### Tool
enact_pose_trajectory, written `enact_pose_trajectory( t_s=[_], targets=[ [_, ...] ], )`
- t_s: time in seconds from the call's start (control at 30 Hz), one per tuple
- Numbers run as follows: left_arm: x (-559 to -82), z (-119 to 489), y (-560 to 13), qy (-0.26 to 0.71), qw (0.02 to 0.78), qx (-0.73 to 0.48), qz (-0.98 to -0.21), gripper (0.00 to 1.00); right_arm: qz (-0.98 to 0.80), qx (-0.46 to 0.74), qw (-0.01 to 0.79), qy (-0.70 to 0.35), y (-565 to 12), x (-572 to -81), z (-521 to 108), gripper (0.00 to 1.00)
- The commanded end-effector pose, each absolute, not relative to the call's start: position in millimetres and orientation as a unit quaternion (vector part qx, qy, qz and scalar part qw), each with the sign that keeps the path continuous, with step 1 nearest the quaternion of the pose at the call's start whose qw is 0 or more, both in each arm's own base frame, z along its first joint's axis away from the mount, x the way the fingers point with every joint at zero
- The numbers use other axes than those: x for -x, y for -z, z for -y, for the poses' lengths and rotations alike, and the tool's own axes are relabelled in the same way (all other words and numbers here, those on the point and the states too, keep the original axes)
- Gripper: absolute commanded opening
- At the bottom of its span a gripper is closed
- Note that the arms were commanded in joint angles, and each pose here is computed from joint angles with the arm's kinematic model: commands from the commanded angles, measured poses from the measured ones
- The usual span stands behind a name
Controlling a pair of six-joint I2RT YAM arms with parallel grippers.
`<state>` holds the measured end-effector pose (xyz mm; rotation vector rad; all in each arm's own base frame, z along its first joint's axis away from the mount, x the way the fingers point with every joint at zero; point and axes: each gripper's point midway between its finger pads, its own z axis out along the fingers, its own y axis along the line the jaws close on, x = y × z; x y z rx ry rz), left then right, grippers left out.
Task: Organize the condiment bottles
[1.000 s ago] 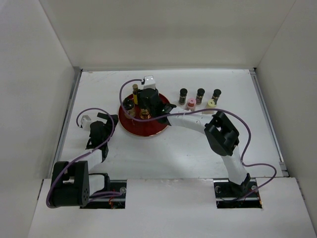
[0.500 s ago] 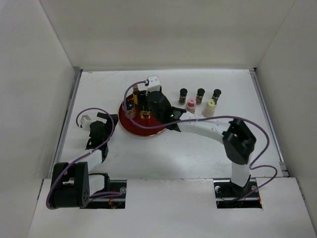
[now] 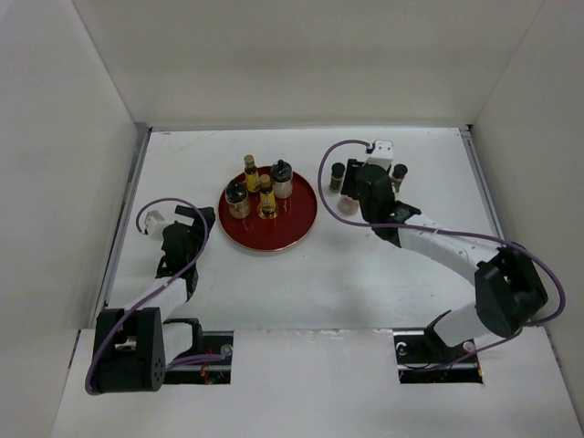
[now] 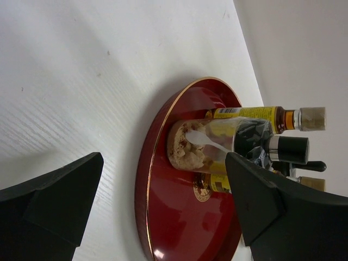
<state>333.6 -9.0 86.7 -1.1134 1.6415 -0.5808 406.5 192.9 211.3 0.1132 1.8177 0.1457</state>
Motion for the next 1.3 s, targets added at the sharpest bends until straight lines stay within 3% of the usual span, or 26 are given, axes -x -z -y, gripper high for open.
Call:
enact_pose_trajectory(
  t_s=[0.0,0.17,0.43,0.67,0.83,0.97,1.07,1.27],
  targets=[
    [-332.1,0.3,-98.3,0.236,0.538,0.461,-0.665,1.00,-0.801,-0.066,0.593,-0.043,-193.5,-408.9,-177.2,0.64],
    [-329.0,-8.9,-99.3,0.225,0.541,0.470,-0.661,1.00,-0.818,-0.059,0.572,-0.033,-169.1,-419.9,-178.0,0.73],
    [-333.4,-2.3,-94.4,0.229,0.531,0.463,-0.672,1.00,-0.834,-0.058,0.547,-0.041,-145.3,-433.0,-189.1,0.74],
    [-333.9,-1.6,-93.5,0.228,0.530,0.463,-0.673,1.00,-0.826,-0.063,0.559,-0.036,-146.0,-445.6,-188.9,0.68],
    [-334.2,-0.6,-91.3,0.231,0.525,0.464,-0.675,1.00,-0.823,-0.066,0.564,-0.032,-148.5,-447.4,-185.7,0.47],
    [-333.9,-2.1,-92.0,0.227,0.529,0.464,-0.673,1.00,-0.803,-0.073,0.592,-0.024,-180.0,-432.5,-177.1,0.43],
    [-335.0,0.3,-90.6,0.231,0.525,0.463,-0.676,1.00,-0.784,-0.057,0.616,-0.056,-212.8,-411.7,-195.9,0.40],
    [-335.0,0.3,-87.6,0.228,0.522,0.466,-0.677,1.00,-0.771,0.025,0.612,-0.174,-242.7,-367.1,-298.4,0.40]
  ],
)
